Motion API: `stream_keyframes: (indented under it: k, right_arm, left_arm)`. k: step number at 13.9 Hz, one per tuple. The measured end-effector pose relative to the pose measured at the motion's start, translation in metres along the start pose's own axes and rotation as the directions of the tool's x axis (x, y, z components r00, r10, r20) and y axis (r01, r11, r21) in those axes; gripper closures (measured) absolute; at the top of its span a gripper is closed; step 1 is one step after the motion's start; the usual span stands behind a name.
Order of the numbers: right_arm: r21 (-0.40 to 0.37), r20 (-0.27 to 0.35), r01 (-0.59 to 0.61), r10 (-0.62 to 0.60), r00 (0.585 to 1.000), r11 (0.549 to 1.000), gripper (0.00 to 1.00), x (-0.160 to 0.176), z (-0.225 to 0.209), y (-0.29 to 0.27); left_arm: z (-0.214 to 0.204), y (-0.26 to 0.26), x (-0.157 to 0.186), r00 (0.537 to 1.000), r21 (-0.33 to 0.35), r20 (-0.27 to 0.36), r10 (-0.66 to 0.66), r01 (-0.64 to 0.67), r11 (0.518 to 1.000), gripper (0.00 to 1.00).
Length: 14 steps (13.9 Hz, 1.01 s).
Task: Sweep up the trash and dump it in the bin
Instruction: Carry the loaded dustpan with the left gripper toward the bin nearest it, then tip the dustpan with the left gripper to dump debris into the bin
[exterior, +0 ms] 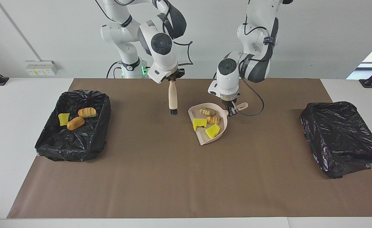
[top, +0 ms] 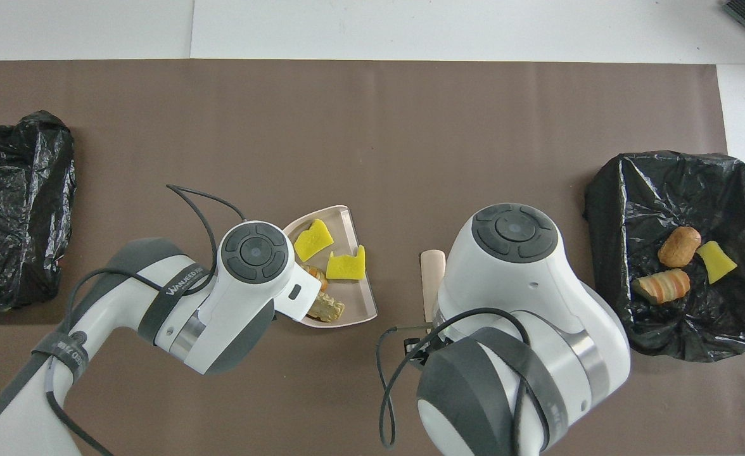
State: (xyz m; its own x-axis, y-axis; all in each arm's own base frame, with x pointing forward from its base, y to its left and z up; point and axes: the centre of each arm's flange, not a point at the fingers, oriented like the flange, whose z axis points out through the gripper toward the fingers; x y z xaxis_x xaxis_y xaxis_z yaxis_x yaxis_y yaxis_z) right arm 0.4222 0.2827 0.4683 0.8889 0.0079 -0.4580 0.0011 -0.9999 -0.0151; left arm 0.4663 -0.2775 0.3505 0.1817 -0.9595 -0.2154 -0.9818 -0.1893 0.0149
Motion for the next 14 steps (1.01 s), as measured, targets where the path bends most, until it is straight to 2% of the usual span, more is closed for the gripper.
stream_keyframes:
  k: [3, 5, 7, 10, 12, 14]
  right_arm:
    - [-0.046, 0.016, -0.03, 0.031, 0.999, 0.998, 0.74, -0.019, 0.028, 0.001]
    - [-0.03, 0.017, -0.031, 0.032, 0.999, 0.999, 0.74, -0.029, 0.048, -0.006]
    - [-0.004, -0.008, -0.029, 0.029, 1.0, 1.0, 0.74, -0.033, 0.063, -0.019]
    - [0.038, 0.001, -0.032, 0.032, 0.999, 0.999, 0.74, -0.036, 0.08, -0.027]
    - [0.053, -0.035, -0.026, 0.028, 0.999, 0.998, 0.74, -0.035, 0.099, -0.035]
    - [0.041, -0.041, -0.028, 0.03, 0.999, 0.999, 0.74, -0.036, 0.123, -0.037]
  left_arm:
    - [-0.012, -0.026, -0.022, 0.997, 0.015, -0.028, 0.071, -0.07, 0.997, 0.67]
    - [-0.031, -0.055, -0.062, 0.99, 0.031, -0.076, 0.117, -0.115, 0.993, 0.67]
    - [-0.054, -0.084, -0.121, 0.981, 0.059, -0.095, 0.169, -0.164, 0.985, 0.67]
    - [-0.088, -0.12, -0.223, 0.977, 0.08, -0.091, 0.194, -0.187, 0.979, 0.67]
    - [-0.098, -0.141, -0.297, 0.983, 0.09, -0.096, 0.158, -0.149, 0.985, 0.67]
    - [-0.096, -0.152, -0.368, 0.989, 0.088, -0.126, 0.079, -0.068, 0.994, 0.67]
